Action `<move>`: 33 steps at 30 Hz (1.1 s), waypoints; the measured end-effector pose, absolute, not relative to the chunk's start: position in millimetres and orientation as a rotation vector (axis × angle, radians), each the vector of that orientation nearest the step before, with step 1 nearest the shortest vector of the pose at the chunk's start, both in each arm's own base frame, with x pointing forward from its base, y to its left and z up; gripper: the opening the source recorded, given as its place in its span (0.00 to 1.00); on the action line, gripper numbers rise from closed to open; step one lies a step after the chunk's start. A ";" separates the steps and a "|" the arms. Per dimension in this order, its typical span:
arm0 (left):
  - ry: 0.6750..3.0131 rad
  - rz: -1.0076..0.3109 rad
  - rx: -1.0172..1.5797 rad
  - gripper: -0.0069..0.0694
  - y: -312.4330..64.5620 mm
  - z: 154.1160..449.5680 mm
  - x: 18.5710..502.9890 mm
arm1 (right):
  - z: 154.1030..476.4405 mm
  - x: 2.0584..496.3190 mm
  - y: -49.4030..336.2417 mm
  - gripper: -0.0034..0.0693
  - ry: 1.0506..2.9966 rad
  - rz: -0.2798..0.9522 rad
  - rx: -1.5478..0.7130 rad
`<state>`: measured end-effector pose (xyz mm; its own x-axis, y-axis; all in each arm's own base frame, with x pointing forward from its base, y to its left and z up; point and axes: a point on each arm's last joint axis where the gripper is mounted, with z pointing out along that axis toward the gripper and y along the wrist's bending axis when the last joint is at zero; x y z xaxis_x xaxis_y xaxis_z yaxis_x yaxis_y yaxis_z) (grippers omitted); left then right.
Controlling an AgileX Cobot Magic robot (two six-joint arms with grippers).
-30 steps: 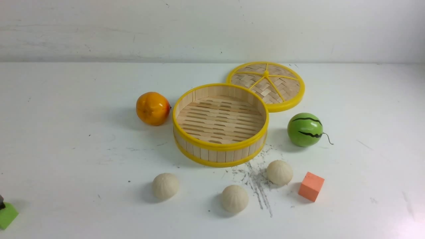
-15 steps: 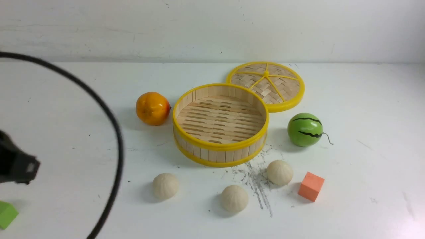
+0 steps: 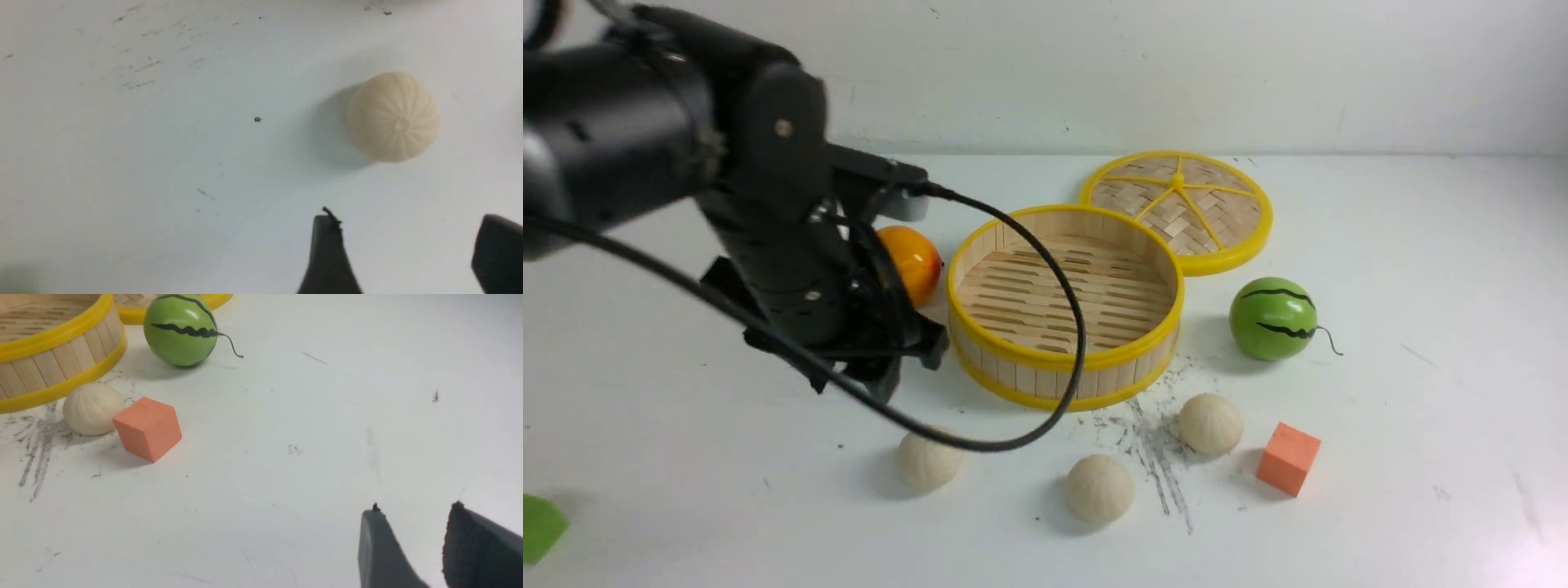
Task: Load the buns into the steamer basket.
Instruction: Use the left arm to grab a steamed stuffed bun, then use the left arm to put the steamed stuffed bun into the steamer
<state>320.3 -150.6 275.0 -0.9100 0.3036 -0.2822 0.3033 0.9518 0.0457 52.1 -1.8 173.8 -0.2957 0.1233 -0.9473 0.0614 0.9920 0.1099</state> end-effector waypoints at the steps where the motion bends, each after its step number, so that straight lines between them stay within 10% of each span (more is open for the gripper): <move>1: 2.844 0.012 0.443 0.74 -155.2 262.1 329.5 | 173.8 52.1 -1.8 0.38 1.872 0.061 0.134; 10: 2.934 0.000 0.427 0.80 -173.3 198.3 359.4 | 173.8 52.1 -1.8 0.38 1.872 0.061 0.134; 17: 2.968 -0.060 0.394 0.47 -180.0 182.0 363.6 | 173.8 52.1 -1.8 0.38 1.872 0.061 0.134; 22: 2.902 -0.056 0.416 0.09 -185.4 218.3 378.5 | 173.8 52.1 -1.8 0.38 1.872 0.061 0.134; 33: 2.540 -0.190 0.367 0.09 -203.5 332.7 416.9 | 173.8 52.1 -1.8 0.38 1.872 0.061 0.134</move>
<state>416.9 -203.5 332.7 -0.8055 0.2198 -0.5503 0.2992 0.9525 -0.0576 52.1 -1.8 173.8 -0.2957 0.1233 -0.9473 0.0614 0.9920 0.1099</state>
